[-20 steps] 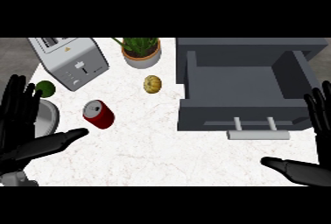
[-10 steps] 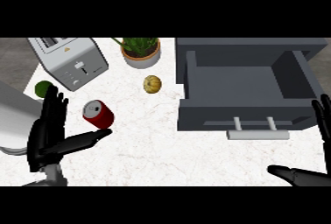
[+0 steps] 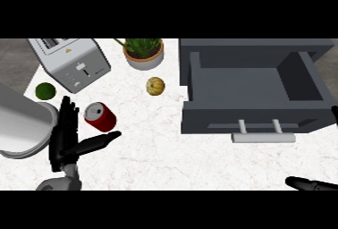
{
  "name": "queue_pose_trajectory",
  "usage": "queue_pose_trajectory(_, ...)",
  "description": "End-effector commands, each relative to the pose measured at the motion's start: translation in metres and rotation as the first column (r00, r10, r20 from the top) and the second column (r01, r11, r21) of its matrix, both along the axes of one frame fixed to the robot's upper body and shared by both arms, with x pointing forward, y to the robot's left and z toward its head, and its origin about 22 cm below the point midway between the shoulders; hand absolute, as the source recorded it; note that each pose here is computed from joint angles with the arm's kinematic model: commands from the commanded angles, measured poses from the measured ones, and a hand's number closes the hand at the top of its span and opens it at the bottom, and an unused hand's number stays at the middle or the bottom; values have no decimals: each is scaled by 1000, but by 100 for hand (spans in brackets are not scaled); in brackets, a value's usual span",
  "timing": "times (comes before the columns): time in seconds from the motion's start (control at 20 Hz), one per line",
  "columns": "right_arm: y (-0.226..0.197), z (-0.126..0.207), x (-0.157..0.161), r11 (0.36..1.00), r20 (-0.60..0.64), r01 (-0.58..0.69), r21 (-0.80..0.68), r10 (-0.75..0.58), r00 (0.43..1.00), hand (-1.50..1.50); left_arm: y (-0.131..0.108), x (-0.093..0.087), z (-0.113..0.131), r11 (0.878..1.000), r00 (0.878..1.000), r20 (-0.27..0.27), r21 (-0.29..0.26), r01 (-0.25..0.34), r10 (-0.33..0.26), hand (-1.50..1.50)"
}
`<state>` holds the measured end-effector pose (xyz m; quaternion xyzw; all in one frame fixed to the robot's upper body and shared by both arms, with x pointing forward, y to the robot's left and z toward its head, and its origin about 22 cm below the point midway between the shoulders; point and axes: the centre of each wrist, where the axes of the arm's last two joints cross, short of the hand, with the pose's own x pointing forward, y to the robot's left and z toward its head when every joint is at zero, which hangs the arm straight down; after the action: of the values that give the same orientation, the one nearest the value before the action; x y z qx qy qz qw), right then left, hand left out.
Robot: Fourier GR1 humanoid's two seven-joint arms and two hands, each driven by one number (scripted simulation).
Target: Pick up the can, place it into the drawer and close the drawer
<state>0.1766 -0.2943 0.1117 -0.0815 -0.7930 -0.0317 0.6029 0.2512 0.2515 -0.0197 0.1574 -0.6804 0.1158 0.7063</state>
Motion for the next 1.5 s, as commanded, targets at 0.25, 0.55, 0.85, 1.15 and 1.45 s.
queue_pose_trajectory(0.25,9,-10,-18,1000,2,-6,15,6,1000,-150,22,-5,-51,998,998,-37,-32,-45,44,-150)
queue_pose_trajectory(0.55,-4,18,-17,1000,-16,7,-20,-7,1000,-150,24,14,-66,999,997,-58,-5,-46,46,-150)
queue_pose_trajectory(0.85,6,18,-5,1000,-9,18,-26,-18,1000,-150,24,23,-92,997,995,-78,-37,-70,67,-150)
queue_pose_trajectory(1.15,-16,26,-8,1000,7,2,-4,-2,1000,-150,41,28,-101,996,995,-63,-43,-79,76,-150)
queue_pose_trajectory(1.45,-5,29,-19,1000,13,7,-13,-7,1000,-150,50,46,-96,997,998,-51,-55,-46,44,-150)
